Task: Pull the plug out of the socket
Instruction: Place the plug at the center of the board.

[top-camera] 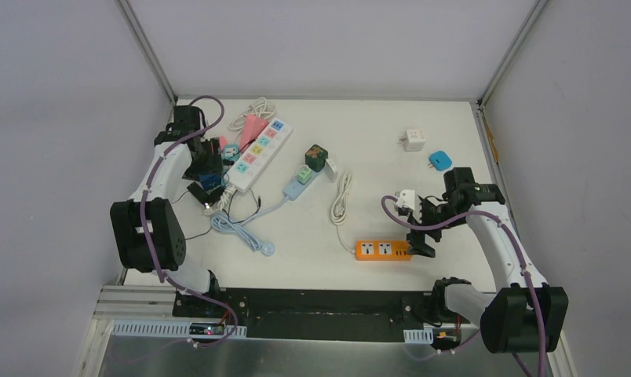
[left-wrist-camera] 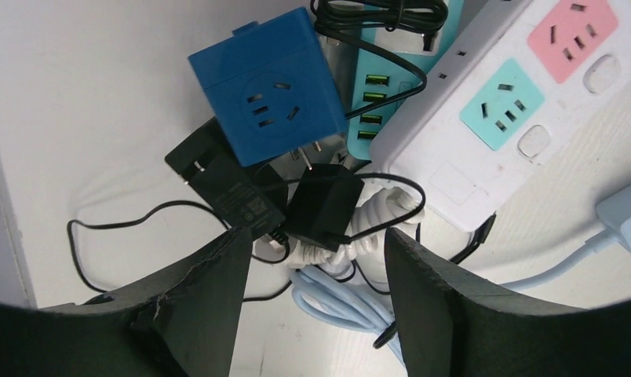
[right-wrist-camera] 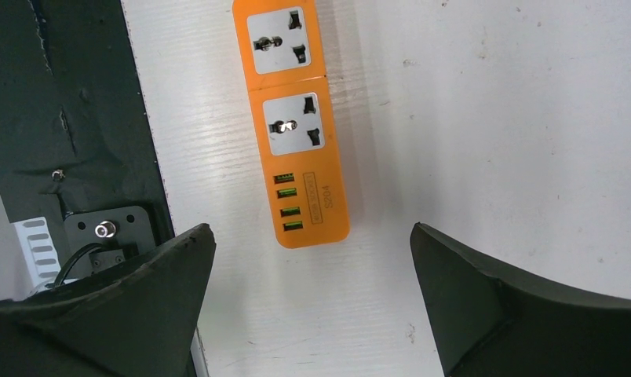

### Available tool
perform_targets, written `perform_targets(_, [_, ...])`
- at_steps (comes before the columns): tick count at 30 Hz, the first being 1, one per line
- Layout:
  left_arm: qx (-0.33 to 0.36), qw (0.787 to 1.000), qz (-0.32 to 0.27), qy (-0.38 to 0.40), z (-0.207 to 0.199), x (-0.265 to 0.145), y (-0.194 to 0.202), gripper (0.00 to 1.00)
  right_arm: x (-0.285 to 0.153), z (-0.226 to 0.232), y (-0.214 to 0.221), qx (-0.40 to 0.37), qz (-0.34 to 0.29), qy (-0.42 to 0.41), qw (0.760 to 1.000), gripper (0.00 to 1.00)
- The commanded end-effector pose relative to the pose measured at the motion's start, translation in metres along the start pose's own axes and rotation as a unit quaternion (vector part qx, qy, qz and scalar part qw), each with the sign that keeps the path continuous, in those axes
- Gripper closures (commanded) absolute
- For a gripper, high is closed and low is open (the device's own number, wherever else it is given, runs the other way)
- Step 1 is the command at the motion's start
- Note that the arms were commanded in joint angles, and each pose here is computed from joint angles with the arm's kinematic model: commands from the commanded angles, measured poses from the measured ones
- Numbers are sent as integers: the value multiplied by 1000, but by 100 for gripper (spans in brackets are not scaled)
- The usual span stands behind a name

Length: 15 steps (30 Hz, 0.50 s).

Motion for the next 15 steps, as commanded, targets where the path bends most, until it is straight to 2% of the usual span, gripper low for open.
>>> perform_targets(1, [15, 996, -83, 11, -6, -46, -26, 36, 0, 2, -8, -5, -30, -3, 1000, 0])
perform_targets(5, [28, 984, -147, 100, -30, -78, -30, 36, 2, 5, -13, -2, -49, -10, 999, 0])
perform_targets(9, [41, 959, -206, 192, -54, -111, -29, 36, 8, 8, -14, 2, -67, -24, 997, 0])
perform_targets(13, [57, 939, -263, 216, -56, -142, -21, 34, 16, 10, -15, 6, -88, -40, 995, 0])
perform_targets(15, [63, 930, -285, 222, -54, -153, -12, 25, 20, 10, -16, -4, -92, -41, 995, 0])
Point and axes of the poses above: each gripper's point midway between its finger pads, its own x axis out along the fingers, its own z axis along the line the jaws close on, y = z × x, the point moved 3 cm from there along -x, back along the fingers, and after that the axes turned 9 degrees about -x, right-handed, at the moved point
